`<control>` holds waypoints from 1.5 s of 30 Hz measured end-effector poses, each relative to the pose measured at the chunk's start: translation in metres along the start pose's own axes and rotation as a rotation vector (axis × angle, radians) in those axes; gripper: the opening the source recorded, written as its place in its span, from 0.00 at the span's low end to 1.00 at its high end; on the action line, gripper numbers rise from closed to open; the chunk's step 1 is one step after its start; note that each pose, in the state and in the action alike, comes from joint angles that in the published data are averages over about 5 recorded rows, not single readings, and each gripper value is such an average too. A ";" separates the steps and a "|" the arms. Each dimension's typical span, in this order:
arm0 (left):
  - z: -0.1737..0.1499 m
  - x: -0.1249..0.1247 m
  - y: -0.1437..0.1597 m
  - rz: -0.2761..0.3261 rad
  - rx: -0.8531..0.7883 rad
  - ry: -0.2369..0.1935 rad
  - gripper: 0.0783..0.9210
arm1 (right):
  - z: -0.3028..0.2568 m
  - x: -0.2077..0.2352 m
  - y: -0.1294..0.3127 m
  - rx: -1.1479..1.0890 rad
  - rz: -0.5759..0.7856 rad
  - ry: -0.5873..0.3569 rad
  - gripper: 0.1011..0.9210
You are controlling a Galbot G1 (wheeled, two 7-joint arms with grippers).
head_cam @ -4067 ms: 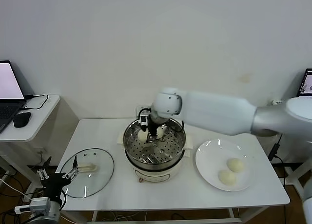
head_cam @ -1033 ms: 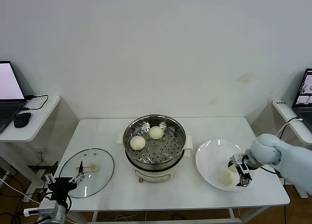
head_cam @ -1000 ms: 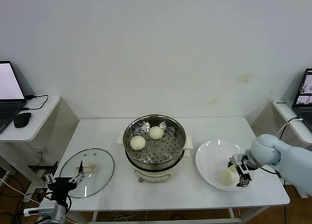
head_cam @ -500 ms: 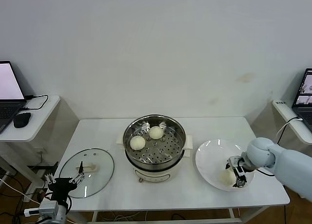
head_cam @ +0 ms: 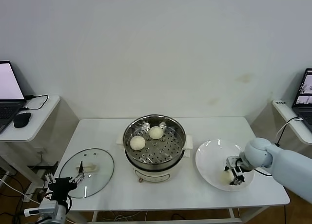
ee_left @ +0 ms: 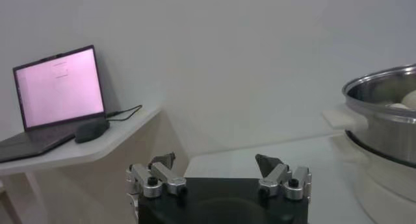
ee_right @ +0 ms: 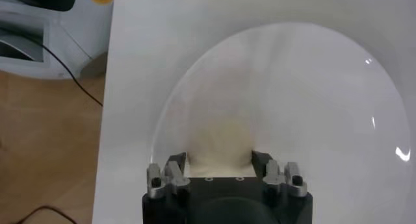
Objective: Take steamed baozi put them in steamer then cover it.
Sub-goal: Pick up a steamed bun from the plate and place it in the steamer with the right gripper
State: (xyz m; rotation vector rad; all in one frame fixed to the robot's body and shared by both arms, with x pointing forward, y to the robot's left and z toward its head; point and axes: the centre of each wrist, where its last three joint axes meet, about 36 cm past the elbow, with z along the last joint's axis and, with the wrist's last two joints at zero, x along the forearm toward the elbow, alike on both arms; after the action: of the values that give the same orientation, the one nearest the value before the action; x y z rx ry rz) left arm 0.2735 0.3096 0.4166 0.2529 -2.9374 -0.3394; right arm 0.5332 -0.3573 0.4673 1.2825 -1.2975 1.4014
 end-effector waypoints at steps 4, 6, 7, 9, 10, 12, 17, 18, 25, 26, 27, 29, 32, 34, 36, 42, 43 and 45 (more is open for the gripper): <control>-0.003 -0.001 0.001 -0.001 0.001 -0.006 0.88 | 0.000 0.009 -0.003 -0.002 0.006 -0.006 0.61; -0.004 -0.002 0.001 -0.001 0.004 -0.009 0.88 | 0.000 0.015 -0.005 -0.003 0.011 -0.011 0.61; -0.005 -0.002 0.001 -0.001 0.005 -0.009 0.88 | 0.000 0.019 -0.006 -0.002 0.014 -0.014 0.61; -0.006 -0.003 0.002 0.001 0.006 -0.009 0.88 | -0.001 0.027 -0.010 0.000 0.022 -0.021 0.61; -0.006 -0.003 0.002 0.002 0.005 -0.009 0.88 | -0.002 0.032 -0.012 0.002 0.028 -0.025 0.61; -0.007 -0.005 0.003 0.001 0.004 -0.009 0.88 | -0.005 0.043 -0.018 0.005 0.044 -0.036 0.61; -0.007 -0.006 0.003 0.005 0.007 -0.003 0.88 | -0.014 0.076 -0.035 0.015 0.086 -0.067 0.61; -0.006 -0.005 0.002 0.007 0.007 -0.001 0.88 | -0.016 0.084 -0.039 0.017 0.095 -0.073 0.61; -0.005 -0.006 0.002 0.012 0.003 0.003 0.88 | -0.036 0.142 -0.073 0.043 0.175 -0.114 0.61; -0.005 -0.006 0.001 0.013 0.003 0.003 0.88 | -0.041 0.151 -0.079 0.050 0.188 -0.120 0.61; -0.005 -0.006 0.001 0.013 0.004 0.003 0.88 | -0.047 0.159 -0.084 0.059 0.200 -0.126 0.62; -0.006 -0.005 0.001 0.015 0.004 0.003 0.88 | -0.059 0.174 -0.093 0.078 0.224 -0.139 0.62; -0.007 -0.003 0.002 0.015 0.002 0.002 0.88 | -0.082 0.191 -0.106 0.117 0.248 -0.161 0.62; -0.007 -0.003 0.003 0.014 0.000 0.001 0.88 | -0.098 0.196 -0.113 0.147 0.255 -0.174 0.62; -0.008 -0.001 0.004 0.012 -0.002 0.001 0.88 | -0.114 0.199 -0.119 0.180 0.257 -0.186 0.62; -0.009 0.000 0.009 0.003 -0.008 -0.002 0.88 | -0.157 0.191 -0.130 0.290 0.232 -0.210 0.62; -0.010 -0.001 0.010 0.001 -0.010 -0.003 0.88 | -0.164 0.188 -0.132 0.312 0.225 -0.213 0.62; -0.011 -0.002 0.012 -0.003 -0.013 -0.007 0.88 | -0.177 0.180 -0.134 0.357 0.211 -0.218 0.62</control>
State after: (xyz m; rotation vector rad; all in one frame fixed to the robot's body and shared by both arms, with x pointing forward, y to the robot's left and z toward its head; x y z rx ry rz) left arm 0.2754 0.3188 0.4298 0.2545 -2.9408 -0.3606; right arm 0.6121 -0.1762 0.6750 1.6087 -1.4027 1.7382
